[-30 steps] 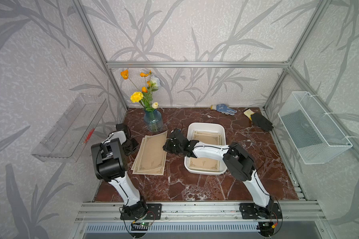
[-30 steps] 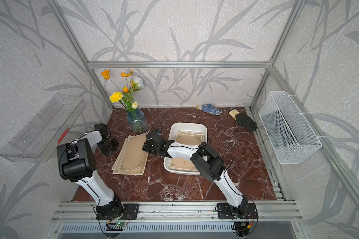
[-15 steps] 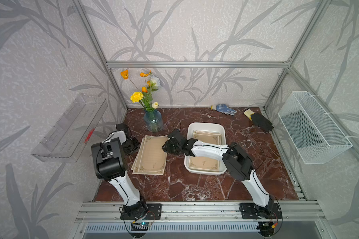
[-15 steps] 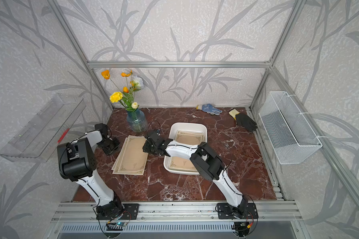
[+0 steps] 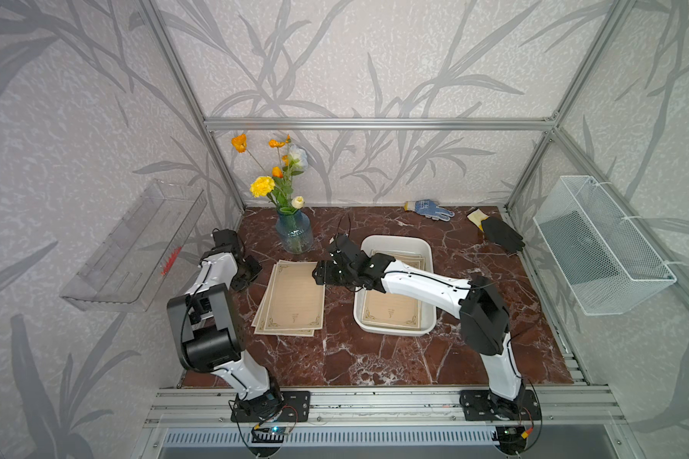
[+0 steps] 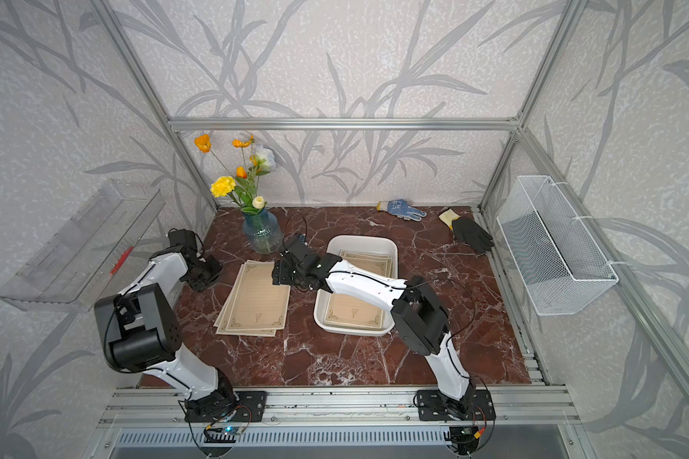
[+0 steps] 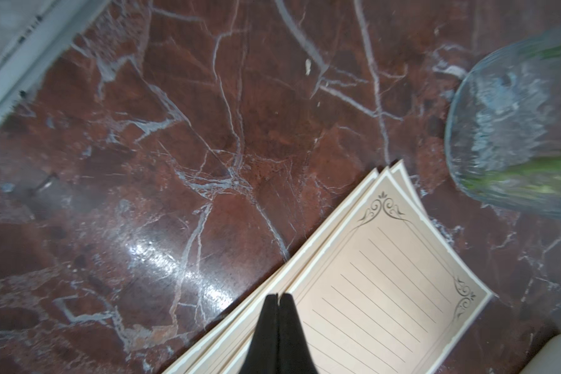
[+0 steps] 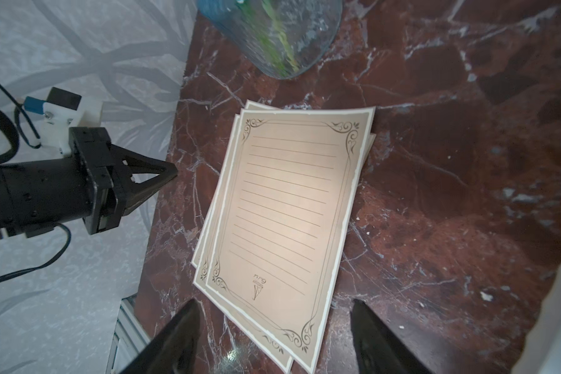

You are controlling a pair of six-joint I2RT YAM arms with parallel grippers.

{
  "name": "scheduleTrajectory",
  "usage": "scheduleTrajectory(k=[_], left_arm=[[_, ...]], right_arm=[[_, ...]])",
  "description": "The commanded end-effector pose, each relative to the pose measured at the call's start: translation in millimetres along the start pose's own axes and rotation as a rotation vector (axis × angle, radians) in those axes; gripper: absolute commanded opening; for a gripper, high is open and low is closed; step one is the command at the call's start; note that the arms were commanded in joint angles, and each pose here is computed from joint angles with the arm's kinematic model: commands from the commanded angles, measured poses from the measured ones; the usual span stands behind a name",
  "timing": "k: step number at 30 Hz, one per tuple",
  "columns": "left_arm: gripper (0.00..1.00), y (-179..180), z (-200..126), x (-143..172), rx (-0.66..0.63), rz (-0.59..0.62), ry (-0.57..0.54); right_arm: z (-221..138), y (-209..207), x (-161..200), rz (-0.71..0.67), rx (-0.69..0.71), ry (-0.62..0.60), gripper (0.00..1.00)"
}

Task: Take out the stationery paper from the storage box
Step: Place the stationery paper at the center of the board.

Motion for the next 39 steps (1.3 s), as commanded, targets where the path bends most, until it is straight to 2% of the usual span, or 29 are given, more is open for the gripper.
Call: scheduleTrajectory(k=[1,6,9,12,17,20,23,25,28,31,39], left_arm=[[0.03,2,-26,-6,-0.004,-0.003,-0.095],[0.08,-12,-70,-8,0.055,0.036,-0.247],[0.15,-31,-94,-2,0.090,0.117,-0.332],[0.24,-60,-108,14,0.095,0.258,-0.364],[0.29,-103,-110,45,0.171,0.423,-0.313],[0.33,-133,-106,65,0.293,0.534,-0.256],[0.36,-166,-99,87,0.435,0.615,-0.141],[0.37,-184,-90,103,0.504,0.638,-0.045],[0.39,-207,-70,128,0.664,0.596,0.155],[0.39,-218,-49,143,0.697,0.555,0.290],[0.39,-226,-11,170,0.670,0.496,0.440]], right_arm=[[-35,8,-3,-0.094,0.006,-0.018,0.72],[-80,6,-10,-0.213,0.035,-0.094,0.67],[-106,-7,-15,-0.313,0.125,-0.120,0.65],[-134,-28,-22,-0.345,0.212,-0.143,0.64],[-162,-84,-30,-0.267,0.308,-0.130,0.56],[-174,-115,-31,-0.244,0.391,-0.112,0.50],[-182,-140,-32,-0.230,0.468,-0.088,0.44],[-184,-157,-31,-0.202,0.503,-0.065,0.44],[-184,-181,-28,-0.139,0.534,-0.044,0.45],[-176,-200,-22,-0.069,0.532,-0.026,0.49],[-149,-230,-12,0.028,0.564,0.096,0.50]])
Point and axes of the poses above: each gripper's point midway between its finger pads, its own z axis out along the fingers, its own y axis along the line the jaws close on, x = y × z, the point moved 6 cm from there along -z, back along the fingers, and after that the axes turned 1 degree about -z, right-handed, at the moved point
